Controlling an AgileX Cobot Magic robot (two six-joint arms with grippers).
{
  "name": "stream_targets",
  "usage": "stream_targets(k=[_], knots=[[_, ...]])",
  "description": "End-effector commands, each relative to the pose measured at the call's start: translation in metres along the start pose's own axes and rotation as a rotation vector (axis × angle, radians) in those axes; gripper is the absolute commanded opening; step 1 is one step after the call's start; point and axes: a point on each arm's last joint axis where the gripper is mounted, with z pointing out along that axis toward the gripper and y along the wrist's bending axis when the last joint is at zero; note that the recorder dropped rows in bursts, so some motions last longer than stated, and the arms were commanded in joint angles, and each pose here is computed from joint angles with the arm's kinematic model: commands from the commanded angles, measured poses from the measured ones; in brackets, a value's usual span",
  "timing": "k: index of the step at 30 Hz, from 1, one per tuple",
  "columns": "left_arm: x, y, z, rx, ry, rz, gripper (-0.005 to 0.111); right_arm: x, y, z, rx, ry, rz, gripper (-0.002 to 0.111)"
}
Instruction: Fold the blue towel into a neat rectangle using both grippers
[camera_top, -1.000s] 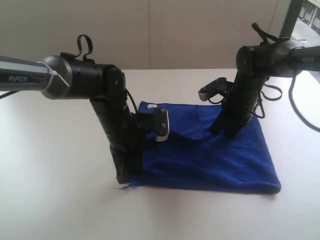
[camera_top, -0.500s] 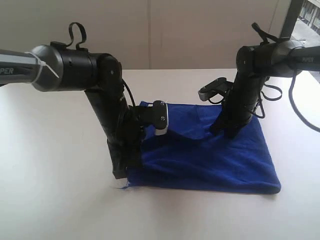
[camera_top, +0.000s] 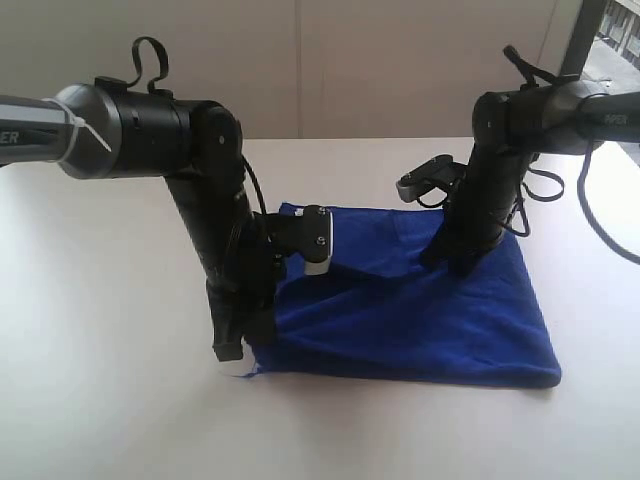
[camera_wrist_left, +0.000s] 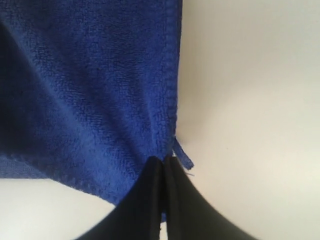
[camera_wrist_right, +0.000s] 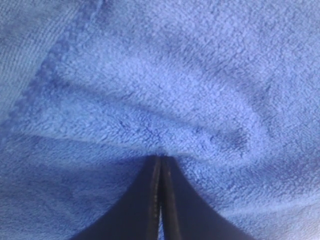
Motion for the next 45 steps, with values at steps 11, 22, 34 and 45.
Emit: stream_targets(k=[11, 22, 34, 45], knots=[[0.002, -0.005, -0.004, 0.031, 0.007, 0.0, 0.006, 0.001, 0.001, 0.018, -0.013, 0.015, 0.006, 0.0], [0.001, -0.002, -0.005, -0.011, -0.006, 0.005, 0.072, 0.001, 0.001, 0.018, -0.013, 0.015, 0.006, 0.0], [-0.032, 0.027, -0.02, -0.371, -0.358, -0.077, 0.071, 0.001, 0.002, 0.018, -0.016, 0.015, 0.01, 0.0], [-0.081, 0.028, 0.046, -0.616, -0.434, -0.008, 0.067, 0.0, 0.004, 0.018, -0.042, -0.001, 0.037, 0.0]])
